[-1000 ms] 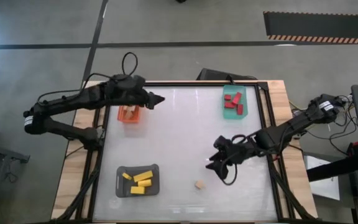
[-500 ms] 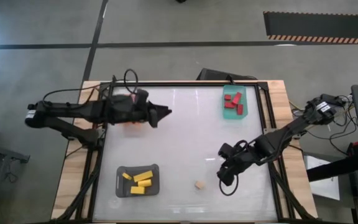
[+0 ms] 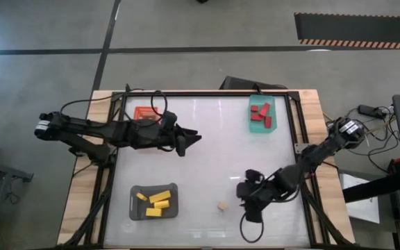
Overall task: Sort & place blocks by color
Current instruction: Put the brown block into the orange bin
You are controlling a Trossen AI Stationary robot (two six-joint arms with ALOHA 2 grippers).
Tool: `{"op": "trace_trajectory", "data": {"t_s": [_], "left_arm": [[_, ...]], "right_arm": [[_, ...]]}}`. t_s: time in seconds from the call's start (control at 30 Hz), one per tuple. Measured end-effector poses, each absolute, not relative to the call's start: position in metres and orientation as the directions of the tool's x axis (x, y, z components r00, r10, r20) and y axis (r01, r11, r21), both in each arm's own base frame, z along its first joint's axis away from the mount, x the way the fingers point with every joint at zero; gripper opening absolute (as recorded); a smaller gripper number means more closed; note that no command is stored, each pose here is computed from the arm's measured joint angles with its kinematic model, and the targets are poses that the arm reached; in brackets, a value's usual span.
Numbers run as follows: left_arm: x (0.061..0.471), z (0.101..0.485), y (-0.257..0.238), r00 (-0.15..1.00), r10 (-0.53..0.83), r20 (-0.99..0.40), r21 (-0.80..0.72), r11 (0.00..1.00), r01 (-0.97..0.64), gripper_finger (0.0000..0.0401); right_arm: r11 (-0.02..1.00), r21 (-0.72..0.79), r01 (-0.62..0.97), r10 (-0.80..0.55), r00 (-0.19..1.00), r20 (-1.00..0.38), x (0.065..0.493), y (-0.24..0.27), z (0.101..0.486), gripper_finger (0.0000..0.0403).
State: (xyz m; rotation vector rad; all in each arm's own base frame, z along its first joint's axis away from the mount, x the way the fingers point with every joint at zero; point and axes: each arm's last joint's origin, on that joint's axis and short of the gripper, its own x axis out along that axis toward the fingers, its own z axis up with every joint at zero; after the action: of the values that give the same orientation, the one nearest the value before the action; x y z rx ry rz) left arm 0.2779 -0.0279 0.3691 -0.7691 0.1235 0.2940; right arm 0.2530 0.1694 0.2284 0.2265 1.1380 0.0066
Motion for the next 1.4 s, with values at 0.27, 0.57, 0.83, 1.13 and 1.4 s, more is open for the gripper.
{"op": "trace_trajectory", "data": {"t_s": [0.27, 0.57, 0.83, 1.13, 1.4], "left_arm": [[0.282, 0.364, -0.028, 0.948, 0.217, -0.233, -0.658, 0.682, -0.318, 0.0169], [0.282, 0.365, -0.028, 0.949, 0.217, -0.230, -0.653, 0.688, -0.316, 0.0169], [0.282, 0.365, -0.028, 0.948, 0.218, -0.231, -0.635, 0.705, -0.316, 0.0169], [0.282, 0.365, -0.027, 0.947, 0.223, -0.230, -0.633, 0.705, -0.320, 0.0169], [0.282, 0.365, -0.027, 0.947, 0.226, -0.230, -0.633, 0.704, -0.322, 0.0169]], "right_arm": [[0.998, 0.060, -0.036, 0.070, 0.599, -0.797, 0.288, 0.192, 0.189, 0.0224], [0.981, 0.119, 0.156, 0.010, 0.562, -0.827, 0.304, 0.199, 0.139, 0.0223], [0.969, 0.131, 0.208, -0.005, 0.551, -0.835, 0.307, 0.200, 0.125, 0.0223], [0.967, 0.120, 0.226, -0.035, 0.581, -0.813, 0.310, 0.198, 0.127, 0.0223], [0.964, 0.128, 0.232, -0.037, 0.594, -0.803, 0.313, 0.195, 0.128, 0.0175]]}}
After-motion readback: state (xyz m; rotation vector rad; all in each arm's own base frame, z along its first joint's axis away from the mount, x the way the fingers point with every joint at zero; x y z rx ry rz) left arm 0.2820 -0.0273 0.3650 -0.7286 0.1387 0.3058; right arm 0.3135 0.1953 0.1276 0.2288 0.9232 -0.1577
